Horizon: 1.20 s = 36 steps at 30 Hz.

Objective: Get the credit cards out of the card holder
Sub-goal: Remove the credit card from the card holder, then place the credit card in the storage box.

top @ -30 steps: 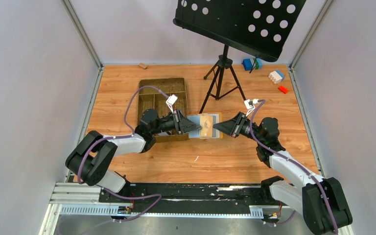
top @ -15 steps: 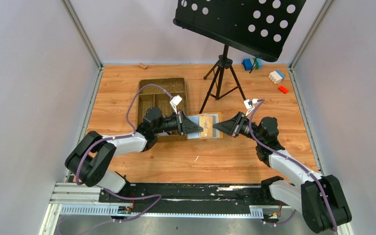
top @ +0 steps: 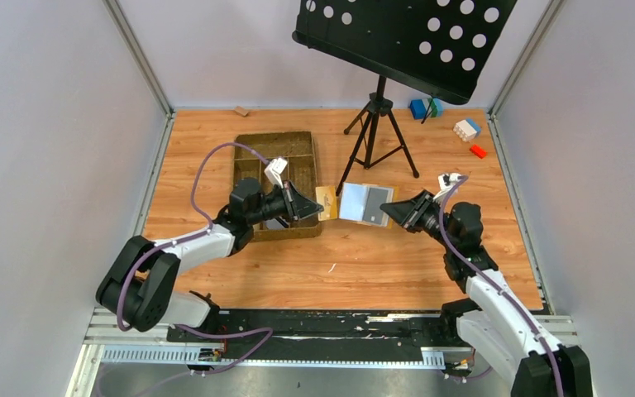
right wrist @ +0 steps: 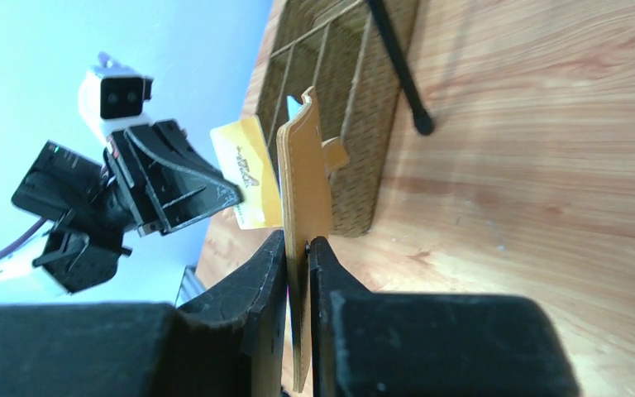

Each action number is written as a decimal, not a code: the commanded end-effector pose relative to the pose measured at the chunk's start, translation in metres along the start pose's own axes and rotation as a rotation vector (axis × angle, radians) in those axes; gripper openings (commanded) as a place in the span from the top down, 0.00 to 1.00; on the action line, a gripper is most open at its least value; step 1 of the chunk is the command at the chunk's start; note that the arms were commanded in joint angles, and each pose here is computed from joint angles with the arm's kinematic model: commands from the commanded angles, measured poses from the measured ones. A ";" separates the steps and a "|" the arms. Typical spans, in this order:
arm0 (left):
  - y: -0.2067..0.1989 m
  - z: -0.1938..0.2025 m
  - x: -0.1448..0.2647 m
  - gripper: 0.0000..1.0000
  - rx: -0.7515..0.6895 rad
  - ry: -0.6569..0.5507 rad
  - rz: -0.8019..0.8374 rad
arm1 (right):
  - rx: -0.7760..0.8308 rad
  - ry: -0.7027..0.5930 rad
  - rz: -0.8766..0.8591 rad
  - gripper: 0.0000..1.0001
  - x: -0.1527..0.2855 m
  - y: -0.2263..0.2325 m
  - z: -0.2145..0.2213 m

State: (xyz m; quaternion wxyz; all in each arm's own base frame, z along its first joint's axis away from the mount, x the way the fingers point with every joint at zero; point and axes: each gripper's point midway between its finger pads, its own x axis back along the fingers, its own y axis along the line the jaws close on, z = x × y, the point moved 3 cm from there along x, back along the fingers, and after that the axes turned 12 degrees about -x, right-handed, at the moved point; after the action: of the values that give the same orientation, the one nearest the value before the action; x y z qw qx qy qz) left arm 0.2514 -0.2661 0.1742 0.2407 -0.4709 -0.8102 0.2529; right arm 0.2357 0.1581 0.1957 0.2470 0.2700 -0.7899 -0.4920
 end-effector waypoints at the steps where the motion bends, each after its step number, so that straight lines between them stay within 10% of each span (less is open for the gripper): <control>1: 0.016 -0.015 0.014 1.00 -0.057 -0.057 -0.099 | 0.044 -0.150 0.072 1.00 0.010 -0.002 -0.023; 18: 0.085 -0.050 0.086 1.00 -0.250 -0.069 -0.747 | 0.103 -0.234 0.129 1.00 0.018 -0.009 -0.034; 36: 0.140 -0.012 0.056 1.00 -0.088 0.252 -0.662 | 0.107 -0.223 0.125 1.00 0.015 -0.010 -0.033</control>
State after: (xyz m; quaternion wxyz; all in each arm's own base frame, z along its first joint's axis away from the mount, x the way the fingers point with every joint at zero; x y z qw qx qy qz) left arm 0.3163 -0.1503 0.0993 0.3830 -0.1934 -0.9009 0.0661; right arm 0.2438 0.1222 0.1875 0.1965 0.1628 -0.8491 -0.4625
